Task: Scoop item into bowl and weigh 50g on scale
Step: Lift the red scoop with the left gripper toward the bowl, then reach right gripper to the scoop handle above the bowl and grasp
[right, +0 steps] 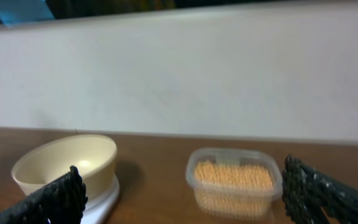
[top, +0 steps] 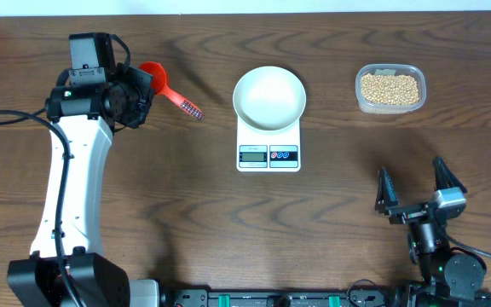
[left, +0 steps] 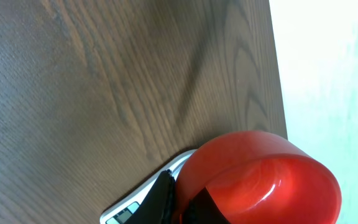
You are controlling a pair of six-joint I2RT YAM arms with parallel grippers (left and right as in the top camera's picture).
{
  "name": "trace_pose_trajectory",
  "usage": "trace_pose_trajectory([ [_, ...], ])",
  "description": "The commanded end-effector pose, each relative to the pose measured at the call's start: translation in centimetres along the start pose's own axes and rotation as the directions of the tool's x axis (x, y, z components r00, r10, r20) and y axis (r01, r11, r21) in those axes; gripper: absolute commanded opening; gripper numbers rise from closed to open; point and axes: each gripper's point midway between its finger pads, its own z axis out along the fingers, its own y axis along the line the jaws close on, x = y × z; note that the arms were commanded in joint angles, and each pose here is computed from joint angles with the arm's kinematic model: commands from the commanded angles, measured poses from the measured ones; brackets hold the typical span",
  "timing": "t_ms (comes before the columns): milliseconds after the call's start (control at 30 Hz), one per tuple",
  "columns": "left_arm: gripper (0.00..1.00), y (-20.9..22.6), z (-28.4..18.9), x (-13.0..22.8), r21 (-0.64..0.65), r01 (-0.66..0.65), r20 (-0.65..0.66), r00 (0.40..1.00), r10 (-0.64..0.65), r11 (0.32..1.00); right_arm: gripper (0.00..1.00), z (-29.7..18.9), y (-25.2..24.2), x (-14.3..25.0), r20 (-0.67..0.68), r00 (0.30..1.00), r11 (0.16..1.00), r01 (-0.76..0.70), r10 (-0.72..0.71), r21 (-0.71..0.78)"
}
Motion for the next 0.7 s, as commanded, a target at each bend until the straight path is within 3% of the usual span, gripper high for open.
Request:
trace_pose_trajectory([
  [0, 0.07, 0.2, 0.4, 0.3, -0.008, 0.035, -0.017, 0.999, -0.035, 0.999, 0.99, 0.1, 1.4, -0.4, 0.001, 1.000, 0.997, -0.008, 0.008, -0.077],
  [367, 0.07, -0.8, 0.6, 1.7, 0.017, 0.008, -0.048, 0.999, -0.007, 1.000, 0.99, 2.5, 3.7, -4.2, -0.089, 0.994, 0.967, -0.075, 0.055, -0.241],
  [533, 0.08, -2.1, 0.8, 2.7, 0.054, -0.027, -0.053, 0.998, 0.030, 0.998, 0.99, 4.6, 5.6, -6.2, -0.163, 0.984, 0.908, -0.130, 0.069, -0.399],
  [667, 0.07, -2.9, 0.9, 3.6, 0.077, -0.044, -0.061, 0.997, 0.049, 0.996, 0.99, 6.8, 6.3, -7.0, -0.267, 0.952, 0.842, -0.265, 0.151, -0.470],
])
